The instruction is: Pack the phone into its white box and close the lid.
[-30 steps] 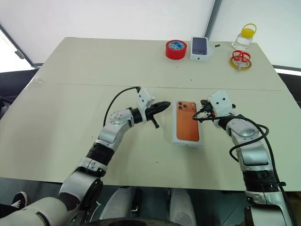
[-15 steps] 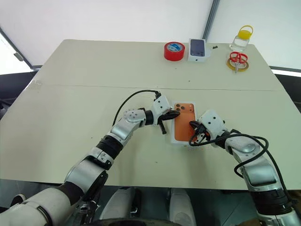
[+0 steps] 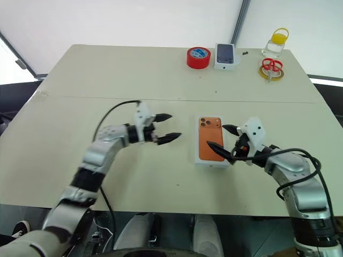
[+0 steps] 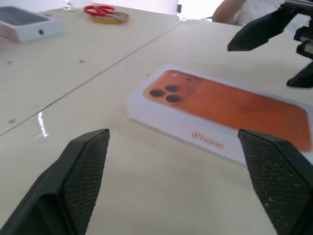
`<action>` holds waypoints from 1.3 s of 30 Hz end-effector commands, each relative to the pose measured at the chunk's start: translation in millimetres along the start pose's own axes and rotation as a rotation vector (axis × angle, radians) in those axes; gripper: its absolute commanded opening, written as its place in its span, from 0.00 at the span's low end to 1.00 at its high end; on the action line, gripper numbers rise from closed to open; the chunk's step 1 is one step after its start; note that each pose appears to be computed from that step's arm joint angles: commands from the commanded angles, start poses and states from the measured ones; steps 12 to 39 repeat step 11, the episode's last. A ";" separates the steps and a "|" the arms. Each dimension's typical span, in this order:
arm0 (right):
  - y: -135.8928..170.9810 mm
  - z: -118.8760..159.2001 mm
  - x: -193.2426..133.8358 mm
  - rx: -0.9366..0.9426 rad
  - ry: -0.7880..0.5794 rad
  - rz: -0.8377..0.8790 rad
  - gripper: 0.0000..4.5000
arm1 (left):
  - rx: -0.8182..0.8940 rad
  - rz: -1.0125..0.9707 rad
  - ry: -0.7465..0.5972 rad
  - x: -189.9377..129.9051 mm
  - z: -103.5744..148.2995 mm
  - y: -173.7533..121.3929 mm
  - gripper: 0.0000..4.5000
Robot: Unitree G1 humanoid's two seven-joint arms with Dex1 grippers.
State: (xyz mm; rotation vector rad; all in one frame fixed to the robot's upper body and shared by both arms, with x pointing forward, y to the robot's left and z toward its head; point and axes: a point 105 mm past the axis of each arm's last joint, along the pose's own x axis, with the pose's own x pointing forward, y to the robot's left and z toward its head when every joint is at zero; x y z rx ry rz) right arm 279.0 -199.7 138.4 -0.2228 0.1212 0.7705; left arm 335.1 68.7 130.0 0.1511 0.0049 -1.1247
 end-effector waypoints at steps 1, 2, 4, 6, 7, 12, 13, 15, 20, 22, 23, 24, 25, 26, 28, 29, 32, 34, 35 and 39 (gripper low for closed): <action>-17.1 23.9 -29.3 -0.089 -0.065 -0.031 1.00 | 0.040 0.069 -0.040 -43.4 21.4 7.6 0.99; -22.5 21.1 -37.8 -0.103 -0.047 -0.042 1.00 | 0.048 0.104 -0.018 -57.9 19.5 10.6 0.99; -24.6 12.0 -52.2 -0.096 -0.003 -0.022 1.00 | 0.051 0.161 0.026 -83.3 13.5 15.1 0.99; -21.7 1.4 -64.5 -0.080 0.046 0.025 1.00 | 0.056 0.214 0.064 -105.5 6.1 18.5 0.99; -19.1 -2.0 -69.1 -0.061 0.063 0.053 1.00 | 0.054 0.241 0.085 -115.4 2.1 21.0 0.99; -29.5 -12.3 -82.3 -0.042 0.114 0.042 1.00 | 0.019 0.324 0.141 -144.7 -7.5 28.3 0.99; -29.5 -12.3 -82.3 -0.042 0.114 0.042 1.00 | 0.019 0.324 0.141 -144.7 -7.5 28.3 0.99; -29.5 -12.3 -82.3 -0.042 0.114 0.042 1.00 | 0.019 0.324 0.141 -144.7 -7.5 28.3 0.99; -29.5 -12.3 -82.3 -0.042 0.114 0.042 1.00 | 0.019 0.324 0.141 -144.7 -7.5 28.3 0.99; -29.5 -12.3 -82.3 -0.042 0.114 0.042 1.00 | 0.019 0.324 0.141 -144.7 -7.5 28.3 0.99; -29.5 -12.3 -82.3 -0.042 0.114 0.042 1.00 | 0.019 0.324 0.141 -144.7 -7.5 28.3 0.99; -29.5 -12.3 -82.3 -0.042 0.114 0.042 1.00 | 0.019 0.324 0.141 -144.7 -7.5 28.3 0.99; -29.5 -12.3 -82.3 -0.042 0.114 0.042 1.00 | 0.019 0.324 0.141 -144.7 -7.5 28.3 0.99; -29.5 -12.3 -82.3 -0.042 0.114 0.042 1.00 | 0.019 0.324 0.141 -144.7 -7.5 28.3 0.99; -29.5 -12.3 -82.3 -0.042 0.114 0.042 1.00 | 0.019 0.324 0.141 -144.7 -7.5 28.3 0.99; -29.5 -12.3 -82.3 -0.042 0.114 0.042 1.00 | 0.019 0.324 0.141 -144.7 -7.5 28.3 0.99; -29.5 -12.3 -82.3 -0.042 0.114 0.042 1.00 | 0.019 0.324 0.141 -144.7 -7.5 28.3 0.99; -29.5 -12.3 -82.3 -0.042 0.114 0.042 1.00 | 0.019 0.324 0.141 -144.7 -7.5 28.3 0.99; -29.5 -12.3 -82.3 -0.042 0.114 0.042 1.00 | 0.019 0.324 0.141 -144.7 -7.5 28.3 0.99; -29.5 -12.3 -82.3 -0.042 0.114 0.042 1.00 | 0.019 0.324 0.141 -144.7 -7.5 28.3 0.99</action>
